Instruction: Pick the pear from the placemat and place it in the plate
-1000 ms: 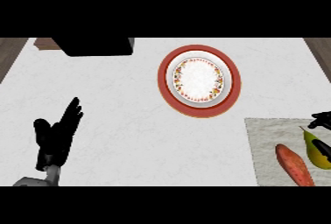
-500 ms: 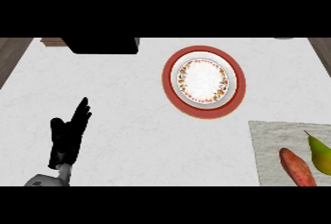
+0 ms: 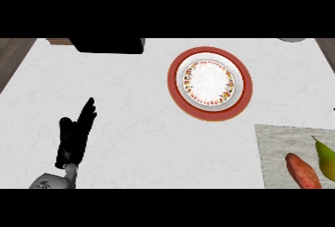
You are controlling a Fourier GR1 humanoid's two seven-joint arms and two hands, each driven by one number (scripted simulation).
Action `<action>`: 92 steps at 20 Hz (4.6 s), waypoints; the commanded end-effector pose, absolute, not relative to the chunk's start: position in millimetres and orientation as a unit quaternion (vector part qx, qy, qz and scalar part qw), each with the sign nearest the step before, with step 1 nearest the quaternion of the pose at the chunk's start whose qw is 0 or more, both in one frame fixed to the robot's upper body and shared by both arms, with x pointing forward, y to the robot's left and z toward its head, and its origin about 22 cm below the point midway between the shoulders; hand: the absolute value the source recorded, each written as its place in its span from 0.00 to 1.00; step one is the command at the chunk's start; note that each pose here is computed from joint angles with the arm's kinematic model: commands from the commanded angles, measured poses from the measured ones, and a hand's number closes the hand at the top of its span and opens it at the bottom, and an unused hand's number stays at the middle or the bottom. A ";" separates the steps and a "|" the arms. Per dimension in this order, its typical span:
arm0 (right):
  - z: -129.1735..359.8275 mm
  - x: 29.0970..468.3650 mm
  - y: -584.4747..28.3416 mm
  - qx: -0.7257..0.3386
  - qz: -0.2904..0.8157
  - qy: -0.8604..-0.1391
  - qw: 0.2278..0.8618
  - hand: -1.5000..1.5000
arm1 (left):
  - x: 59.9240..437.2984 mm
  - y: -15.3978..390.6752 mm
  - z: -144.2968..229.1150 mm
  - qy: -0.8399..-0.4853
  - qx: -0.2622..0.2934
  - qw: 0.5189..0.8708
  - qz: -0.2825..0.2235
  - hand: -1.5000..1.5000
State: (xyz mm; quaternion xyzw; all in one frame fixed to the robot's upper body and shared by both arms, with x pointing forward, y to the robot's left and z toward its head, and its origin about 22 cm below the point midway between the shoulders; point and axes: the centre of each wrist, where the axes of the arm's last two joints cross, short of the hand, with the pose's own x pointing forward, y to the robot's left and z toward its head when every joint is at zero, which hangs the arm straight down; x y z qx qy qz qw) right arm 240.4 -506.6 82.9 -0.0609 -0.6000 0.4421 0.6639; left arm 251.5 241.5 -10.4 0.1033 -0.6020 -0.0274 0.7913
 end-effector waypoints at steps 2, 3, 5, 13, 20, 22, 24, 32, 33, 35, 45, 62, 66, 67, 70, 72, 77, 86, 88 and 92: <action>84.5 249.3 -513.1 0.023 0.503 -0.550 0.667 0.00 | 258.2 233.9 -12.8 -0.597 0.103 0.795 -0.026 0.50; 103.8 249.2 -521.6 0.021 0.516 -0.535 0.669 0.00 | 255.2 247.5 -7.1 -0.603 0.103 0.790 -0.030 0.50; 90.4 262.2 -508.3 0.025 0.530 -0.528 0.663 0.00 | 258.3 236.2 -14.8 -0.602 0.104 0.791 -0.028 0.50; 54.2 268.0 -506.5 0.030 0.541 -0.513 0.665 0.00 | 257.6 237.6 -12.9 -0.601 0.103 0.792 -0.027 0.50; 32.3 270.8 -495.0 0.039 0.560 -0.509 0.653 0.00 | 247.5 244.3 -17.2 -0.600 0.104 0.793 -0.022 0.50; 34.3 282.2 -492.9 0.041 0.558 -0.501 0.660 0.00 | 252.9 241.8 -19.8 -0.604 0.115 0.789 -0.024 0.50; 26.9 274.1 -493.8 0.043 0.559 -0.511 0.652 0.00 | 259.2 256.7 -11.6 -0.600 0.110 0.792 -0.016 0.50; 9.6 282.7 -485.5 0.047 0.564 -0.498 0.658 0.00 | 265.0 251.2 -7.2 -0.605 0.105 0.789 -0.023 0.50; 10.0 282.5 -484.1 0.054 0.565 -0.489 0.662 0.00 | 248.1 254.9 -9.1 -0.594 0.106 0.797 -0.025 0.50; 4.1 294.6 -470.2 0.043 0.566 -0.493 0.659 1.00 | 250.2 246.5 -7.9 -0.603 0.111 0.790 -0.018 0.50; 0.0 274.2 -496.1 -0.014 0.573 -0.552 0.606 1.00 | 256.9 245.2 1.1 -0.604 0.105 0.790 -0.023 0.50; 56.9 390.7 -88.2 -0.128 0.513 -0.753 0.392 1.00 | 243.6 259.4 -24.9 -0.584 0.122 0.802 -0.013 0.50; 87.3 380.3 -65.7 -0.204 0.421 -0.791 0.394 1.00 | 247.4 254.7 -11.6 -0.587 0.125 0.800 0.000 0.50; 98.6 380.5 -76.8 -0.219 0.413 -0.793 0.392 1.00 | 252.0 255.7 -19.2 -0.587 0.127 0.800 -0.007 0.50; 111.5 363.1 -74.6 -0.253 0.395 -0.774 0.425 1.00 | 232.8 260.0 -25.4 -0.585 0.122 0.802 0.000 0.50; 135.0 363.2 -77.5 -0.280 0.397 -0.757 0.437 1.00 | 251.0 266.2 -3.1 -0.594 0.123 0.795 0.003 0.50; 131.3 374.5 -97.9 -0.304 0.390 -0.737 0.461 1.00 | 253.8 242.1 -3.1 -0.600 0.113 0.792 -0.009 0.50; 108.1 422.3 -120.6 -0.328 0.408 -0.700 0.485 1.00 | 264.9 249.9 -5.7 -0.600 0.106 0.793 -0.013 0.50; 111.9 432.6 -138.2 -0.336 0.419 -0.682 0.496 1.00 | 251.2 249.3 -11.7 -0.598 0.110 0.794 -0.019 0.50; 86.1 439.7 -141.9 -0.297 0.453 -0.644 0.540 1.00 | 256.6 236.2 -7.3 -0.604 0.106 0.789 -0.024 0.50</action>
